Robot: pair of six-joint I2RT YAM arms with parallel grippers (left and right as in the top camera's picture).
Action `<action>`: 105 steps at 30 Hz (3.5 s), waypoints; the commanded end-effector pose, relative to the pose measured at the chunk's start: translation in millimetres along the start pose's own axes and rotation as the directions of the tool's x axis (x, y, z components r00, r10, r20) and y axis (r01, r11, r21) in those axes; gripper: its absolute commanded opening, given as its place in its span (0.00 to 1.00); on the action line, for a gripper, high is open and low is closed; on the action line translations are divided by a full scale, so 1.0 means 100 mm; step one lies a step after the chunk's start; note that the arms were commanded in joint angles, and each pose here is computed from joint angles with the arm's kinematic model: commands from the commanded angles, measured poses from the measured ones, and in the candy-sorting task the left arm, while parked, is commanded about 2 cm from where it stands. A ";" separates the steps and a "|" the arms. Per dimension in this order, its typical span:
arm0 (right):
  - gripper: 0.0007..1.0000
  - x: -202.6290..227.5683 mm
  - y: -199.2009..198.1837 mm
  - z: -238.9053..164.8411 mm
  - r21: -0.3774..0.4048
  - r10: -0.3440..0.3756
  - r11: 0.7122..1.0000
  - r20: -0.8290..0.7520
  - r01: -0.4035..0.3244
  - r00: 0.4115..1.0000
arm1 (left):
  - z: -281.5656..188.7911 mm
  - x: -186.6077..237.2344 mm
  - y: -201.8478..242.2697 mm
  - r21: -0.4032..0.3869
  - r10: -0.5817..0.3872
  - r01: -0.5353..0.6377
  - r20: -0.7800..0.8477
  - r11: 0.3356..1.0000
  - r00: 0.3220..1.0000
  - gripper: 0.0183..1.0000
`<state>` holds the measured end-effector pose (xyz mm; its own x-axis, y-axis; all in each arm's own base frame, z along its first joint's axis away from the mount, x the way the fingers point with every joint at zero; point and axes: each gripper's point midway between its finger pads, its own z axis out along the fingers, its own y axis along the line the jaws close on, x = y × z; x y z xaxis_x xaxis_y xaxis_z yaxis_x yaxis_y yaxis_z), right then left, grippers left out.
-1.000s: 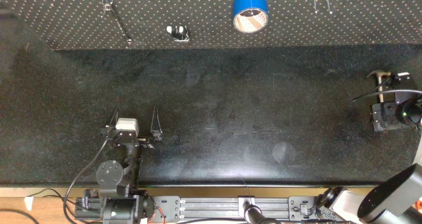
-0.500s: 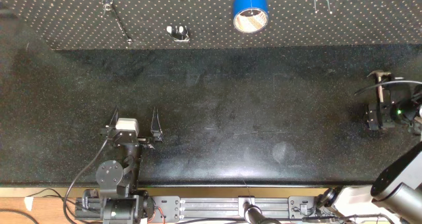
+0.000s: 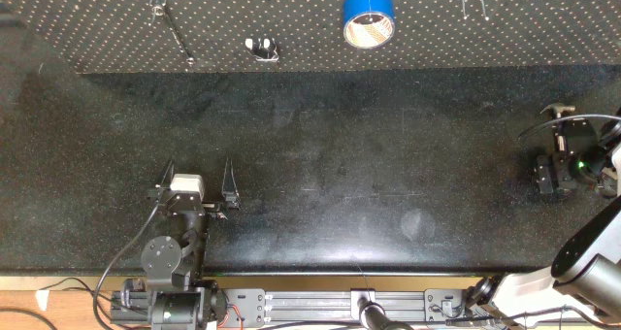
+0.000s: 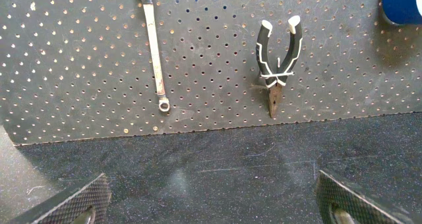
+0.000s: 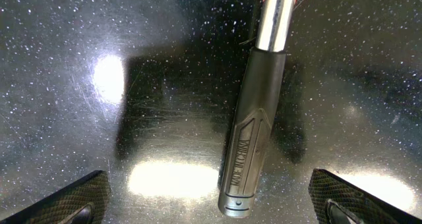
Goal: Place Tools Onto Pegboard
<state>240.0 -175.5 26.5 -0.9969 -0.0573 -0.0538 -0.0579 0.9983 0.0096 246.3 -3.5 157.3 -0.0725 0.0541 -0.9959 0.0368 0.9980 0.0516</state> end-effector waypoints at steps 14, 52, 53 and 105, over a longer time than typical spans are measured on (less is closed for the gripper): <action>0.99 0.00 -0.10 0.09 0.046 -0.027 0.999 -0.023 0.028 0.999 | 0.00 0.01 0.00 0.001 0.005 -0.005 -0.002 1.000 1.000 1.00; 0.08 -0.20 0.82 -1.44 -0.078 -0.030 0.994 0.490 0.078 0.871 | 0.00 0.01 0.00 0.001 0.005 -0.005 -0.002 1.000 1.000 1.00; 0.07 -0.21 0.88 -1.52 -0.074 -0.035 0.994 0.516 0.085 0.856 | 0.00 0.01 0.00 0.001 0.005 -0.005 -0.002 1.000 1.000 1.00; 1.00 -1.74 1.54 -1.52 0.005 -0.240 0.938 0.730 0.345 0.641 | 0.00 0.01 0.00 0.001 0.005 -0.005 -0.002 1.000 1.000 1.00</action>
<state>391.4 -18.6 178.6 -0.6000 -0.2915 -0.7450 -0.3998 0.9159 -0.0364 246.3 -3.5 157.2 -0.0733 0.0541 -0.9958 0.0368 0.9980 0.0515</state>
